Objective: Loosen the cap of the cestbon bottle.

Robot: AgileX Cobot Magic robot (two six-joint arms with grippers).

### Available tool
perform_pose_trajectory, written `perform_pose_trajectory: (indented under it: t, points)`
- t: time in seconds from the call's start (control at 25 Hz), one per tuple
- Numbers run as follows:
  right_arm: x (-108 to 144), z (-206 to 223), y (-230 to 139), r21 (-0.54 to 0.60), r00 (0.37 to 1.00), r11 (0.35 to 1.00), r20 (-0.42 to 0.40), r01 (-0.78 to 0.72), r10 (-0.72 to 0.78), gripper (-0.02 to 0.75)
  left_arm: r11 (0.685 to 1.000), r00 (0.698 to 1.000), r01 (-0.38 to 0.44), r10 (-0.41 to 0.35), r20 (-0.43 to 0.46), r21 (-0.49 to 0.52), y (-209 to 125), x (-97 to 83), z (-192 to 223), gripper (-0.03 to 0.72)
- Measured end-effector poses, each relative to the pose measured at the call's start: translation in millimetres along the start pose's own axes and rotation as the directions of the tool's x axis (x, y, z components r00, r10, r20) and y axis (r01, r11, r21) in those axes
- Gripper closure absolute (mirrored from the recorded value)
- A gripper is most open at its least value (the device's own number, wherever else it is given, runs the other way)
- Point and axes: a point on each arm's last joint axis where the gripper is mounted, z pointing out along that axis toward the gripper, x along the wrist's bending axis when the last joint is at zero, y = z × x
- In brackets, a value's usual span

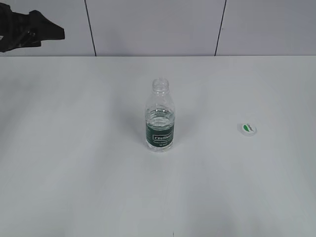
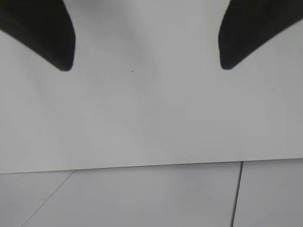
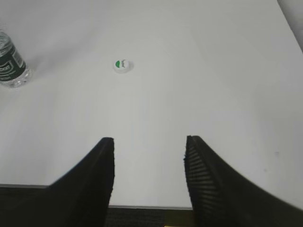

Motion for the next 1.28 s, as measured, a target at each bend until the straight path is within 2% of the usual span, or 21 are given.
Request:
perform_pose_trajectory:
  t: [0.48,0.88,1.28]
  points:
    - [-2.1,0.0,-0.1,0.000,1.000,1.000,0.024,-0.020,0.020,0.365,1.000,0.999,0.000,0.000,0.032,0.011,-1.0,-2.9,-0.1,0.124]
    - [-4.8,-0.4,-0.4,0.008,0.983,0.998,0.173,-0.057,0.055,0.365,1.000,0.999,0.000,0.000,0.040,0.014,-1.2,-3.7,-0.1,0.124]
    - [-4.9,-0.5,-0.3,0.007,0.983,0.998,0.176,-0.058,0.055,0.365,1.000,0.998,-0.001,-0.001,0.061,0.021,-1.9,-5.5,-0.2,0.124]
